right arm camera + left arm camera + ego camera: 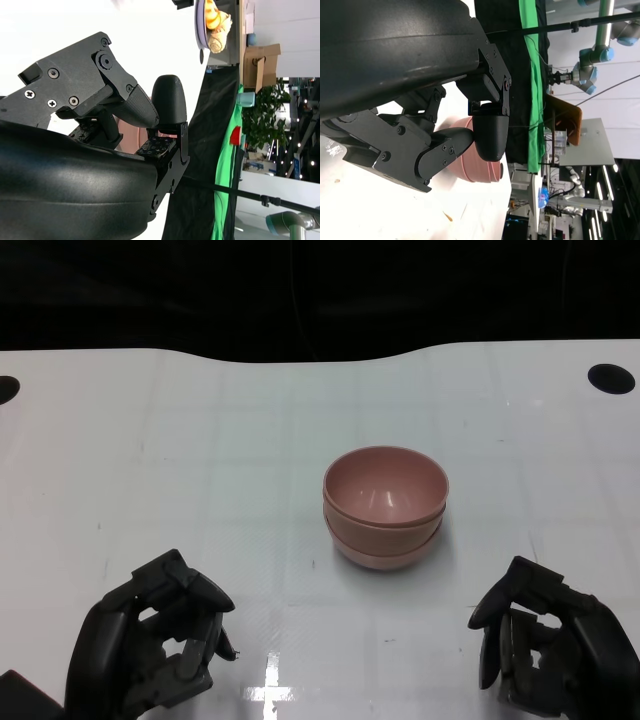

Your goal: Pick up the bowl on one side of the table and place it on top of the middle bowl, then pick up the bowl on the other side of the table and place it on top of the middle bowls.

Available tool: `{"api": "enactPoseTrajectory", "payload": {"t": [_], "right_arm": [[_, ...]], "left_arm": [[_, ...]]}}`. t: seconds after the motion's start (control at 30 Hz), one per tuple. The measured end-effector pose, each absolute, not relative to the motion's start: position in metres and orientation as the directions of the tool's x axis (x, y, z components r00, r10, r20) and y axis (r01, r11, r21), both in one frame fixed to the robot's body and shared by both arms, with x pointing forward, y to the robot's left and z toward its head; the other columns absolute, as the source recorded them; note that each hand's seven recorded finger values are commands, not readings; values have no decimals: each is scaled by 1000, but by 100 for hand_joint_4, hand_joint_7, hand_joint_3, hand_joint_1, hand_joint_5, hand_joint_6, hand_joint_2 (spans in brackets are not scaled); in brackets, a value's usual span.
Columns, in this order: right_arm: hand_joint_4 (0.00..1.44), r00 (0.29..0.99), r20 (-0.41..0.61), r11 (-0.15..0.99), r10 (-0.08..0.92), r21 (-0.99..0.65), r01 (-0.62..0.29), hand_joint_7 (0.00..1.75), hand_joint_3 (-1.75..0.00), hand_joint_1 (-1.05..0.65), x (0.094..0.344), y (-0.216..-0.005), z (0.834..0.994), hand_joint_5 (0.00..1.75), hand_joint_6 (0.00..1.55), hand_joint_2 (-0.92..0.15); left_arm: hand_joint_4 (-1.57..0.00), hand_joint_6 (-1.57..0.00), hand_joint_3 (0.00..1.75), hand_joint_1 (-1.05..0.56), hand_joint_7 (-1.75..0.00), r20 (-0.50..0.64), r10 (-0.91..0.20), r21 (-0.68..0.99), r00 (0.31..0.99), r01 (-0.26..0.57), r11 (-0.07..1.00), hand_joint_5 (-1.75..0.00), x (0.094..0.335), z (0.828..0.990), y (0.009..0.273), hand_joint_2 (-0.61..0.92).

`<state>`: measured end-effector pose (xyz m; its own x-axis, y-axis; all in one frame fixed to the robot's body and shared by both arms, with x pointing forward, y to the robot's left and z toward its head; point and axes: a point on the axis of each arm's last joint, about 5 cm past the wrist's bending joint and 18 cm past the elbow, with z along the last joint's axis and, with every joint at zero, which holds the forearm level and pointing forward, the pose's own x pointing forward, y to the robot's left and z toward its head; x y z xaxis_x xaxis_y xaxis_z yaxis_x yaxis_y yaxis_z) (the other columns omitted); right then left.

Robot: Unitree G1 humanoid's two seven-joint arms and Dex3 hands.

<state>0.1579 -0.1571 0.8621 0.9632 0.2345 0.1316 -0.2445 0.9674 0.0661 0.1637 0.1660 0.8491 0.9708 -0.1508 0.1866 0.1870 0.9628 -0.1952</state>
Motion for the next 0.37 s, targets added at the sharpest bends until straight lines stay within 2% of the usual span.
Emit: {"api": "enactPoseTrajectory", "payload": {"t": [0.37], "right_arm": [[85, 964, 131, 968, 233, 65, -243, 142, -147, -8, 160, -158, 861, 170, 84, -36]], "left_arm": [[-82, -77, 112, -18, -148, 186, -142, -178, 972, 176, 968, -169, 167, 849, 167, 52]]}}
